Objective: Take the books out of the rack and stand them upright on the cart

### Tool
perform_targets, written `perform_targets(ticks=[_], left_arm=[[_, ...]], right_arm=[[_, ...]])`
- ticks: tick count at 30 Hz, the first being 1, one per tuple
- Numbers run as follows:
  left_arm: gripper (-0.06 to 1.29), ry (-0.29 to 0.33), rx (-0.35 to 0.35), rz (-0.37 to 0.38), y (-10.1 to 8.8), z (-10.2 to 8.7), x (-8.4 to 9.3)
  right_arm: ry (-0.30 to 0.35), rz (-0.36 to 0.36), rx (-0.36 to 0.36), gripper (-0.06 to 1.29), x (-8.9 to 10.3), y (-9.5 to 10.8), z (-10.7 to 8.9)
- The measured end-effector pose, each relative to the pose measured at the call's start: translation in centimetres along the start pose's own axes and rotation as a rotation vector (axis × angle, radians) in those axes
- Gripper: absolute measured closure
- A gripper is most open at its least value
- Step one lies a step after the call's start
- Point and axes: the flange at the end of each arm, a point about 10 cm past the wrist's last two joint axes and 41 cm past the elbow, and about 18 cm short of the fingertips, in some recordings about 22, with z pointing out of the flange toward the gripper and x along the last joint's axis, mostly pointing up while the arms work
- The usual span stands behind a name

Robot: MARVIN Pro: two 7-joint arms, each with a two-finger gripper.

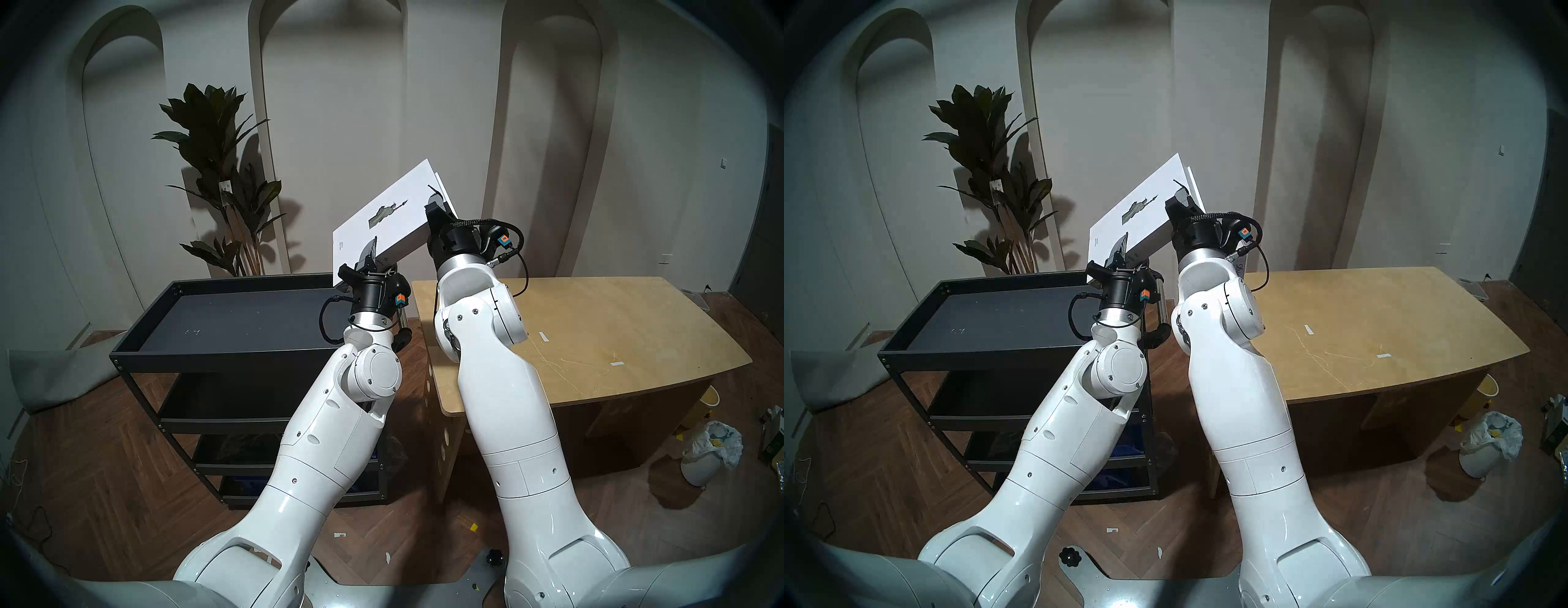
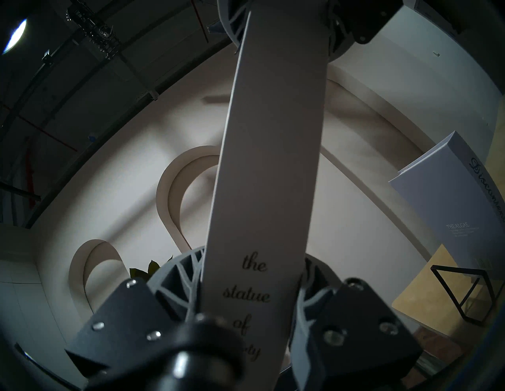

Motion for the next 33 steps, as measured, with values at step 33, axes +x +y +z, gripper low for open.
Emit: perform_targets(ticks=[33], left_arm=[[0.8,-0.267,-0.074,-0.409,-4.0,1.1,-4.2]], right_arm=[[0.44,-0.204,0.166,0.0,12.2,-7.4,-4.6]])
